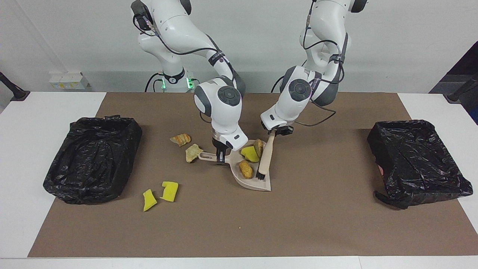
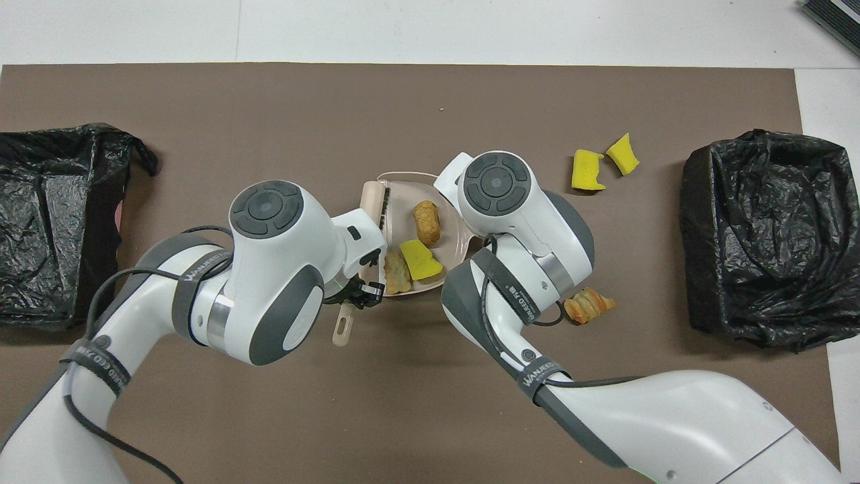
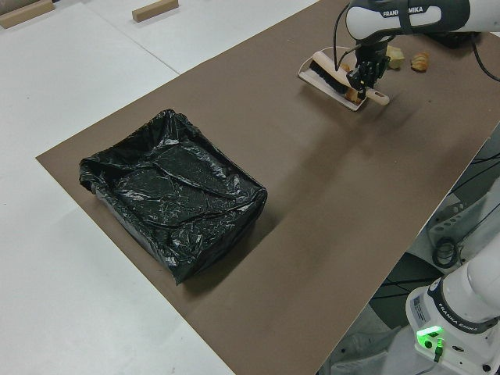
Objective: Sweep and dump trash in bin
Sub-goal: 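Carry the dustpan to the nearby bin and tip it with the right gripper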
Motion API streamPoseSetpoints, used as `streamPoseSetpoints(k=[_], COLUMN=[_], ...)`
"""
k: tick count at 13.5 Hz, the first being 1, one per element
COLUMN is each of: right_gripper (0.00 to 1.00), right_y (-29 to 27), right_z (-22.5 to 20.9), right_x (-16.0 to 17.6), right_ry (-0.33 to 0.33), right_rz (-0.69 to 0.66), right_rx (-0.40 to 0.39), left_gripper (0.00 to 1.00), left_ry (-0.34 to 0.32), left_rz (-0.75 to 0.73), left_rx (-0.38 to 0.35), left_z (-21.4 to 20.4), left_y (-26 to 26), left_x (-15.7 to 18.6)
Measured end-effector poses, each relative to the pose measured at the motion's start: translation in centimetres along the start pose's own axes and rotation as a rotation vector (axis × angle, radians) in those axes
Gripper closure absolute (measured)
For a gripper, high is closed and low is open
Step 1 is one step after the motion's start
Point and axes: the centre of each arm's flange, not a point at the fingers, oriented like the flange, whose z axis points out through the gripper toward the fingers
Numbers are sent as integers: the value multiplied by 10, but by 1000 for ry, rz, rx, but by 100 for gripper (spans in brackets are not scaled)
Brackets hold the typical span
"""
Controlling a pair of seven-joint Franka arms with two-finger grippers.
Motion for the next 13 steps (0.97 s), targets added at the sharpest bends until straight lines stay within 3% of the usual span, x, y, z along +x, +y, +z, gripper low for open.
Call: streamPoseSetpoints(k=[3,6,10,13], right_gripper=[68,68,68,68], right_y=[5,15,27,26], right_z=[2,-2,-37,-63], right_x=[-11,-29,-73,-112], right_ry=[8,58,79,89], right_rz=[-22,-46,-28,-12], right_rx=[6,4,-44,-65], left_gripper=[73,73,73,73], left_ry=[6,-20,-34,8], left_rz=[-96,-126,-125,-170], left_rx=[42,77,128,134], left_z=[-38,-55,-26,19], left_y=[-7,11,79,112], left_x=[-22,-51,-105,-140])
